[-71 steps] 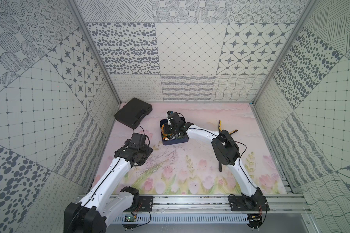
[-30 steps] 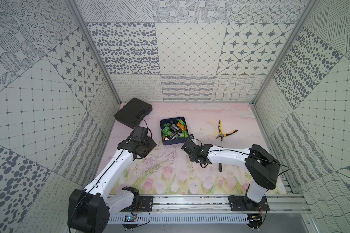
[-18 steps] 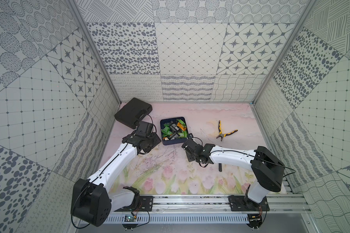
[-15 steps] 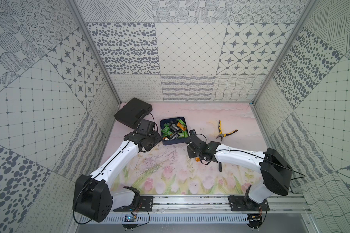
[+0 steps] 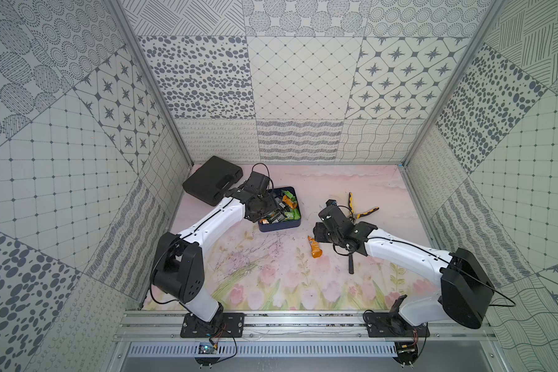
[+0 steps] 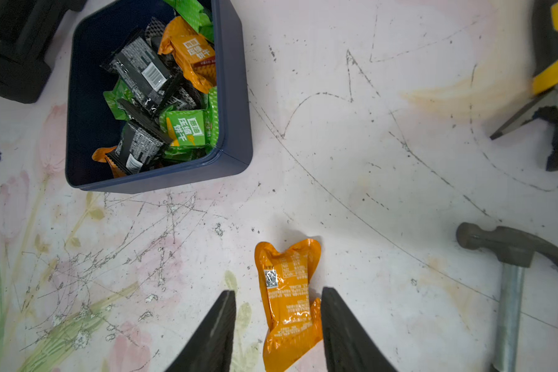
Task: Take the cookies out of the storage box
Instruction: Place the cookie at the center of the board, then pick up the cookie from the storage box.
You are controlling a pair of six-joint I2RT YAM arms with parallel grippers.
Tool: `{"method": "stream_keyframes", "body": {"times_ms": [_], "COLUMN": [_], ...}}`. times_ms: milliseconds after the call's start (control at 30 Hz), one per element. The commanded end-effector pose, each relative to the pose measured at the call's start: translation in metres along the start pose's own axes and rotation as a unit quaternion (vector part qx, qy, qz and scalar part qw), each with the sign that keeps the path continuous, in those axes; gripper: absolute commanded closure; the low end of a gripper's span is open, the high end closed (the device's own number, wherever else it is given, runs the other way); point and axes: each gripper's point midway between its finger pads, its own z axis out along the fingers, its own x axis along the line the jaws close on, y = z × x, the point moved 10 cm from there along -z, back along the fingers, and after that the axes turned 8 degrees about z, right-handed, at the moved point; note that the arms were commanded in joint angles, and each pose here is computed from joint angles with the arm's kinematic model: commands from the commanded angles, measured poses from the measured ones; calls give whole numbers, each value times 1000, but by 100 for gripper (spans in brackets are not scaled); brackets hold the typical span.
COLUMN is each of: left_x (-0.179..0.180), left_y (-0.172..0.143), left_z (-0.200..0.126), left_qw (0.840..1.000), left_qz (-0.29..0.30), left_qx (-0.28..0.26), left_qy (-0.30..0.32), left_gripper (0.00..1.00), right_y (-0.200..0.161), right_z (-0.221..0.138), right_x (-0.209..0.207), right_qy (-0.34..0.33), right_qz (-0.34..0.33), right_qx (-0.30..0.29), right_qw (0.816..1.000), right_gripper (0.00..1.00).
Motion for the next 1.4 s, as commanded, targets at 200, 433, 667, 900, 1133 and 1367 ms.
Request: {"method": "stream_keyframes", "body": {"times_ms": [200, 433, 667, 900, 1133, 1367], "left_x": [-32, -37, -38, -42, -39, -37], "left_y": [30, 36, 36, 37, 35, 32], "left_z": [42, 54, 73, 91, 102, 114], "left_qw": [994, 986, 980, 980, 977, 976], "left_qz": [39, 31, 29, 29, 23, 23], "left_qx": [-10, -13, -2, 11, 17, 29], "left_qy": [97, 165, 196, 196, 210, 215], "left_gripper": [24, 19, 18, 18, 19, 28], "right_y": [4, 2, 4, 3, 3, 4], "right_z": [-12, -12, -13, -11, -5, 0], "right_x": [-8, -11, -10, -10, -4, 2], "right_qy": [4, 0, 2, 2, 10, 31], "right_qz": [34, 41, 43, 46, 36, 34], "right_qx": [-34, -34, -37, -33, -19, -10], "right_qw": [999, 999, 998, 998, 999, 999], "right_gripper": [52, 52, 51, 52, 52, 53]}}
